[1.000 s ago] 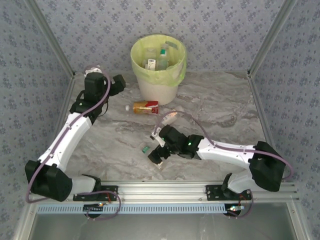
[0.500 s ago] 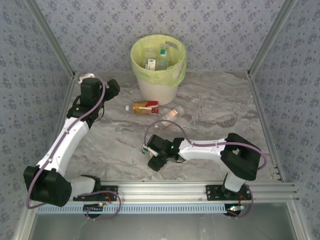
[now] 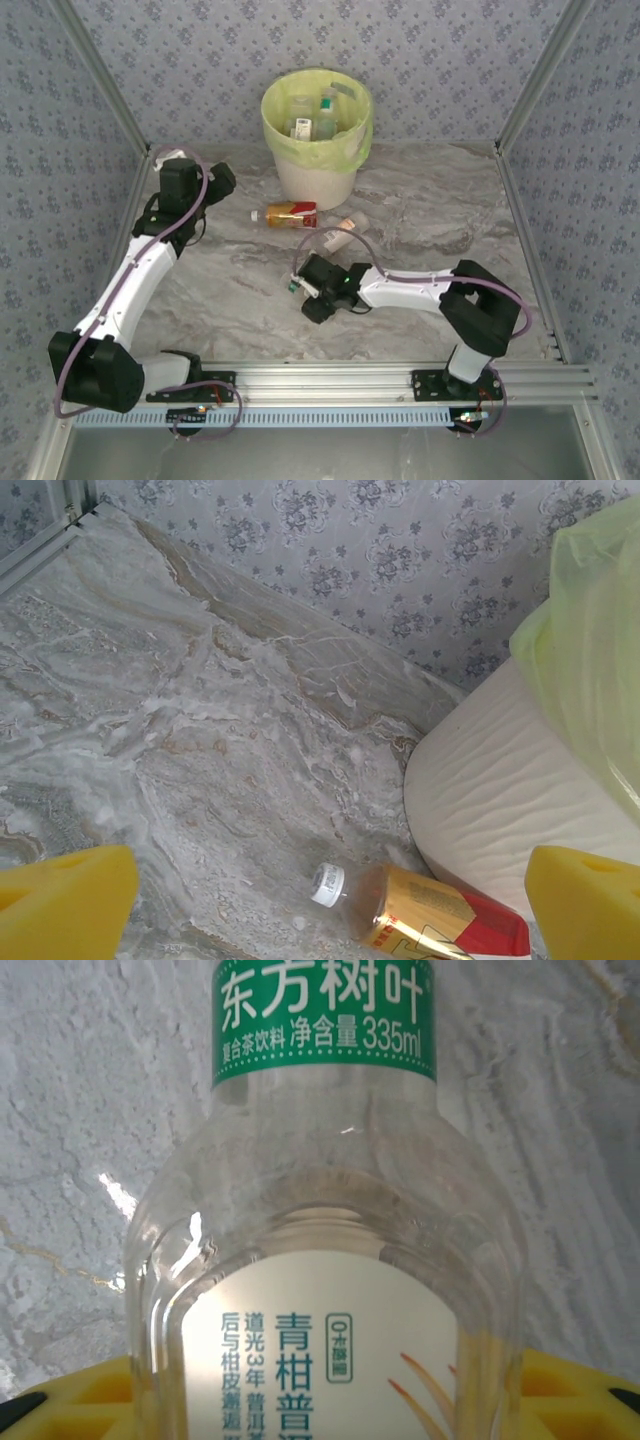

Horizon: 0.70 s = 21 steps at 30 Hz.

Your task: Put the plastic bottles in the bin

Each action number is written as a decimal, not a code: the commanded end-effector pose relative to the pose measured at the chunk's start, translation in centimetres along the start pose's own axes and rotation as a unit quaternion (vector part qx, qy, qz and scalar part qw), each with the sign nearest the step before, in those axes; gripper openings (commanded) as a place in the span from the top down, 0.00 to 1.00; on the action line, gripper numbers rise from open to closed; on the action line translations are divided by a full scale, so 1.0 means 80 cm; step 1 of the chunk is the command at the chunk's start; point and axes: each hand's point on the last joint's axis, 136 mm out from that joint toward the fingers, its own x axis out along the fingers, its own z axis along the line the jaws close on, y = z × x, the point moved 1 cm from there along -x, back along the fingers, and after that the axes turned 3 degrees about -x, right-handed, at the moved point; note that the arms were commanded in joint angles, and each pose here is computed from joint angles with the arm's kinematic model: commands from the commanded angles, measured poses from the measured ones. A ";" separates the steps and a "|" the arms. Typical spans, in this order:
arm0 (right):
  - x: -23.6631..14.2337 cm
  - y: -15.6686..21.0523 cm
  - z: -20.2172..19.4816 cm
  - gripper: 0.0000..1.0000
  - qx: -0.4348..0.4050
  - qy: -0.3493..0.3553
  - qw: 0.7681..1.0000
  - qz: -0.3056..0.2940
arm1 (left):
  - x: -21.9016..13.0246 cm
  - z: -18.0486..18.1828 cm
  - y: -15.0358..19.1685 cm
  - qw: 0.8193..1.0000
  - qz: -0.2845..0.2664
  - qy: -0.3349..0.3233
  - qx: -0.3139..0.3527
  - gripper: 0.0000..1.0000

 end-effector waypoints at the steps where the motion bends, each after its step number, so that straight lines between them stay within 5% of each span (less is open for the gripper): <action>1: -0.041 -0.040 -0.010 0.66 -0.003 -0.020 0.999 -0.047 | -0.007 0.004 -0.007 1.000 -0.008 -0.001 -0.010 0.01; 10: -0.152 -0.140 -0.051 1.00 -0.009 -0.049 0.981 -0.186 | -0.001 0.016 0.003 1.000 0.002 -0.011 -0.022 0.00; 21: -0.268 -0.237 -0.128 1.00 0.001 -0.029 0.948 -0.316 | -0.009 0.042 0.005 0.999 -0.004 -0.027 -0.046 0.01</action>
